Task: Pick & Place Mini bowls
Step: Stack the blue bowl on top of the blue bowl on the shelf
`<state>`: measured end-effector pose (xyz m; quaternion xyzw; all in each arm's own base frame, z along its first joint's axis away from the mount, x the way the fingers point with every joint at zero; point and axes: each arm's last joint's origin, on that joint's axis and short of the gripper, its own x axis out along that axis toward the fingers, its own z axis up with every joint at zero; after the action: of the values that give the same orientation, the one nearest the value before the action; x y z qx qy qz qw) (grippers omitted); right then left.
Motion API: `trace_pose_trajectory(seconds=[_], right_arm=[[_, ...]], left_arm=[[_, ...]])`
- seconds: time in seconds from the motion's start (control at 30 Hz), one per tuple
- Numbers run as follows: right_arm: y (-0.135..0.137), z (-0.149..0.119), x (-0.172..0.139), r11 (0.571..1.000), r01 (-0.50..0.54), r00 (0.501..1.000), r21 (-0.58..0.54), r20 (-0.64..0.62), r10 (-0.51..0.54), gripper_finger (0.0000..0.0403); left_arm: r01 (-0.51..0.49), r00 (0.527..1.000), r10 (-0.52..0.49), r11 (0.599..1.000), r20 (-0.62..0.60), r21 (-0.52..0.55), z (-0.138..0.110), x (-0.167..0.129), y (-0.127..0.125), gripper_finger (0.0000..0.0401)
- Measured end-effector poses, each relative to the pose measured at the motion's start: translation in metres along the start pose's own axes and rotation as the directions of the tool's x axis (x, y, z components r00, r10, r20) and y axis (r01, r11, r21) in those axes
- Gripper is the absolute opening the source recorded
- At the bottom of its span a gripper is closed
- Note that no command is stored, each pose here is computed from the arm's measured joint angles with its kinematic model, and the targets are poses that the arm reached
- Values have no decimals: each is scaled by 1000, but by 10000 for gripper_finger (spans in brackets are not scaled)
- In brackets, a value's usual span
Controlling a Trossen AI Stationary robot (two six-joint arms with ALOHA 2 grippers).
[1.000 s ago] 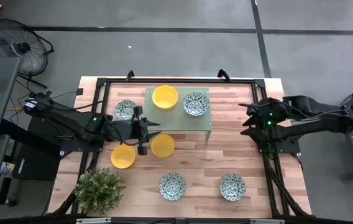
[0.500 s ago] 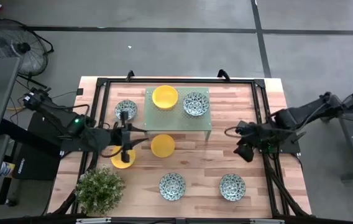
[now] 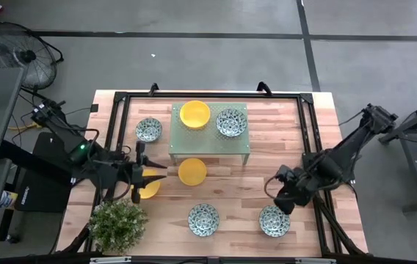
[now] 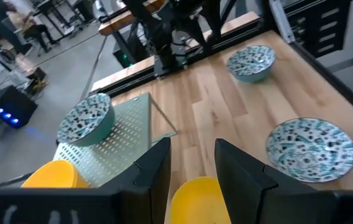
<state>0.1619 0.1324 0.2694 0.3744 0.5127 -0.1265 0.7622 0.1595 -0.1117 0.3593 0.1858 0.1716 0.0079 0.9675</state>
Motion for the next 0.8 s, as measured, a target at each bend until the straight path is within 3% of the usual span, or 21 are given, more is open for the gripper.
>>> trace_pose_trajectory(seconds=[0.33,0.57,0.8], right_arm=[[8,-21,22,996,84,995,21,-57,-83,224],[0,-25,24,956,201,978,211,-97,-184,224],[-3,-26,23,901,247,967,355,-142,-210,224]], left_arm=[[53,998,-53,999,28,-2,1,-10,-11,121],[66,997,-66,998,32,-8,2,-10,-12,121],[66,997,-65,998,31,-3,2,-10,-12,121]])
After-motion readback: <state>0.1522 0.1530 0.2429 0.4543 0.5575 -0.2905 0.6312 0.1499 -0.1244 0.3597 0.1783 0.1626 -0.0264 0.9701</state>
